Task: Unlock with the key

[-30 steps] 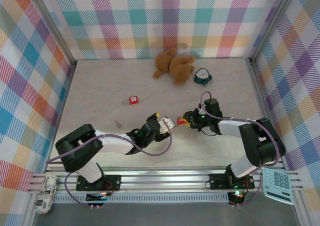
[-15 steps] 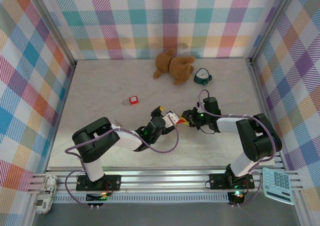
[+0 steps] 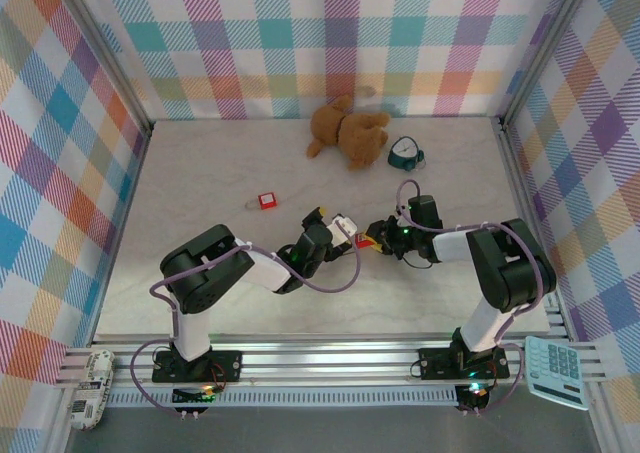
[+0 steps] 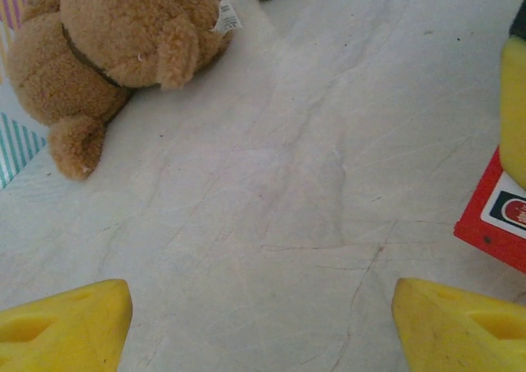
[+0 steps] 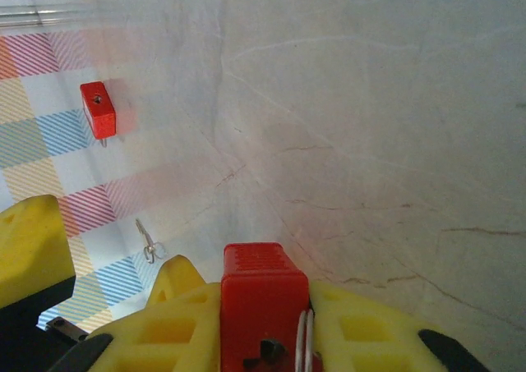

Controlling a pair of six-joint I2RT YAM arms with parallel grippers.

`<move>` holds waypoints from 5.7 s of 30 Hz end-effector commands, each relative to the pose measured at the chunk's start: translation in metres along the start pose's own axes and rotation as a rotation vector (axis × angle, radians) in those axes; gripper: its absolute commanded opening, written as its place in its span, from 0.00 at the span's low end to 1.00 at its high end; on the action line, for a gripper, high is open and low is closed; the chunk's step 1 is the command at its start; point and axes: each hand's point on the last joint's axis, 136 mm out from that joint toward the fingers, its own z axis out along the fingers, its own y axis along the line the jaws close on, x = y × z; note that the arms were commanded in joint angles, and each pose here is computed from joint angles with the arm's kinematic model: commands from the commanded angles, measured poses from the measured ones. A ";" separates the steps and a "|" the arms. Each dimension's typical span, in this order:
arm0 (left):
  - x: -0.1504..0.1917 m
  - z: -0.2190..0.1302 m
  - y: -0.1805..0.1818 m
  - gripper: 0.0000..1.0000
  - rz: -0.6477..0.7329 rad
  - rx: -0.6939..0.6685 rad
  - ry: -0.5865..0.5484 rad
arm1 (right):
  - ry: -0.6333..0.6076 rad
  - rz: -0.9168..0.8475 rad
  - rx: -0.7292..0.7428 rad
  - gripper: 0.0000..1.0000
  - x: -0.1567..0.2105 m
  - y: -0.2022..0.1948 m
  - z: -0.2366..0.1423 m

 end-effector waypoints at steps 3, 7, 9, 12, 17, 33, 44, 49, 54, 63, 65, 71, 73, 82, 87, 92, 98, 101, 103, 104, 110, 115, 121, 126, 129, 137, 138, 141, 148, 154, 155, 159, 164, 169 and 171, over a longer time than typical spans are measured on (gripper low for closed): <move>-0.019 -0.004 0.008 0.82 -0.047 0.000 -0.046 | -0.033 -0.033 0.130 0.50 -0.001 -0.032 -0.005; -0.033 -0.023 0.027 0.82 -0.082 -0.034 -0.071 | -0.071 -0.063 0.210 0.65 -0.004 -0.036 -0.020; -0.042 -0.038 0.038 0.82 -0.116 -0.057 -0.093 | -0.101 -0.085 0.274 0.71 -0.007 -0.039 -0.032; -0.050 -0.061 0.052 0.83 -0.154 -0.086 -0.109 | -0.138 -0.121 0.369 0.74 -0.010 -0.045 -0.050; -0.051 -0.105 0.090 0.84 -0.292 -0.194 -0.106 | -0.166 -0.252 0.423 0.70 -0.005 -0.029 -0.074; 0.020 -0.221 0.188 0.87 -0.730 -0.540 0.046 | -0.065 -0.764 0.915 0.62 -0.007 -0.006 -0.005; 0.006 -0.219 0.195 0.90 -0.683 -0.536 0.048 | -0.129 -0.812 0.988 0.52 -0.045 0.005 0.013; 0.001 -0.212 0.191 0.90 -0.667 -0.513 0.067 | -0.112 -0.828 0.988 0.55 -0.052 0.024 0.021; 0.003 -0.206 0.185 0.90 -0.668 -0.493 0.068 | -0.112 -0.827 0.944 0.59 -0.043 0.039 0.011; 0.005 -0.194 0.175 0.90 -0.660 -0.460 0.080 | -0.080 -0.844 0.998 0.43 -0.026 0.016 -0.008; 0.005 -0.194 0.175 0.91 -0.659 -0.459 0.081 | -0.068 -0.854 0.995 0.38 -0.023 0.014 -0.003; 0.007 -0.199 0.176 0.90 -0.658 -0.459 0.073 | -0.050 -0.885 1.033 0.28 -0.021 0.008 0.008; 0.008 -0.201 0.177 0.90 -0.656 -0.460 0.068 | -0.057 -0.914 1.051 0.25 -0.021 0.010 0.010; 0.013 -0.204 0.179 0.90 -0.675 -0.483 0.052 | -0.125 -1.090 1.289 0.20 -0.020 0.009 0.014; 0.018 -0.208 0.180 0.90 -0.675 -0.497 0.053 | -0.141 -1.155 1.363 0.24 -0.009 0.009 0.019; 0.018 -0.215 0.186 0.90 -0.694 -0.518 0.035 | -0.122 -1.191 1.343 0.31 0.008 0.013 0.036; 0.020 -0.228 0.199 0.90 -0.711 -0.582 0.052 | -0.083 -1.169 1.243 0.46 0.032 0.019 0.061; 0.016 -0.236 0.205 0.91 -0.726 -0.594 0.037 | -0.076 -1.156 1.201 0.53 0.039 0.028 0.061; 0.012 -0.243 0.210 0.91 -0.739 -0.601 0.020 | -0.054 -1.135 1.140 0.57 0.047 0.036 0.059; 0.009 -0.246 0.214 0.92 -0.748 -0.605 0.009 | -0.048 -1.131 1.099 0.61 0.051 0.042 0.056; 0.005 -0.259 0.229 0.96 -0.764 -0.659 -0.020 | 0.020 -1.041 0.890 0.70 0.060 0.061 0.042; 0.014 -0.251 0.241 1.00 -0.781 -0.716 0.022 | 0.089 -0.901 0.758 0.71 0.039 0.051 0.045; 0.041 -0.187 0.255 1.00 -0.841 -0.648 0.228 | 0.067 -0.843 0.827 0.69 -0.005 0.026 0.042; 0.056 -0.114 0.252 1.00 -0.913 -0.430 0.421 | 0.042 -0.792 0.859 0.67 -0.032 0.007 0.032; 0.063 -0.077 0.248 0.98 -0.891 -0.328 0.512 | 0.015 -0.758 0.856 0.66 -0.047 0.005 0.027; 0.092 -0.007 0.217 0.95 -0.742 -0.084 0.744 | -0.059 -0.761 0.765 0.67 -0.056 0.038 0.004; 0.096 -0.001 0.213 0.94 -0.728 -0.059 0.761 | -0.062 -0.762 0.739 0.67 -0.054 0.043 0.002; 0.104 0.011 0.209 0.93 -0.696 -0.042 0.792 | -0.071 -0.768 0.682 0.67 -0.046 0.057 -0.008; 0.112 -0.045 0.216 0.80 -0.944 -0.261 0.840 | -0.083 -0.787 0.608 0.67 -0.025 0.077 -0.026; 0.132 -0.108 0.190 0.69 -1.038 -0.382 0.805 | -0.046 -0.788 0.509 0.61 -0.005 0.088 -0.024; 0.140 -0.118 0.189 0.68 -1.018 -0.412 0.828 | -0.035 -0.793 0.485 0.59 0.000 0.092 -0.023; 0.157 -0.130 0.170 0.61 -1.029 -0.372 0.863 | -0.003 -0.790 0.399 0.55 0.018 0.102 -0.018; 0.170 -0.123 0.150 0.66 -1.051 -0.300 0.863 | 0.025 -0.803 0.385 0.54 0.033 0.103 -0.015; 0.166 -0.107 0.127 0.66 -1.060 -0.131 0.812 | 0.036 -0.813 0.394 0.54 0.041 0.101 -0.018; 0.169 -0.107 0.123 0.68 -1.060 -0.125 0.803 | 0.040 -0.819 0.396 0.54 0.044 0.100 -0.020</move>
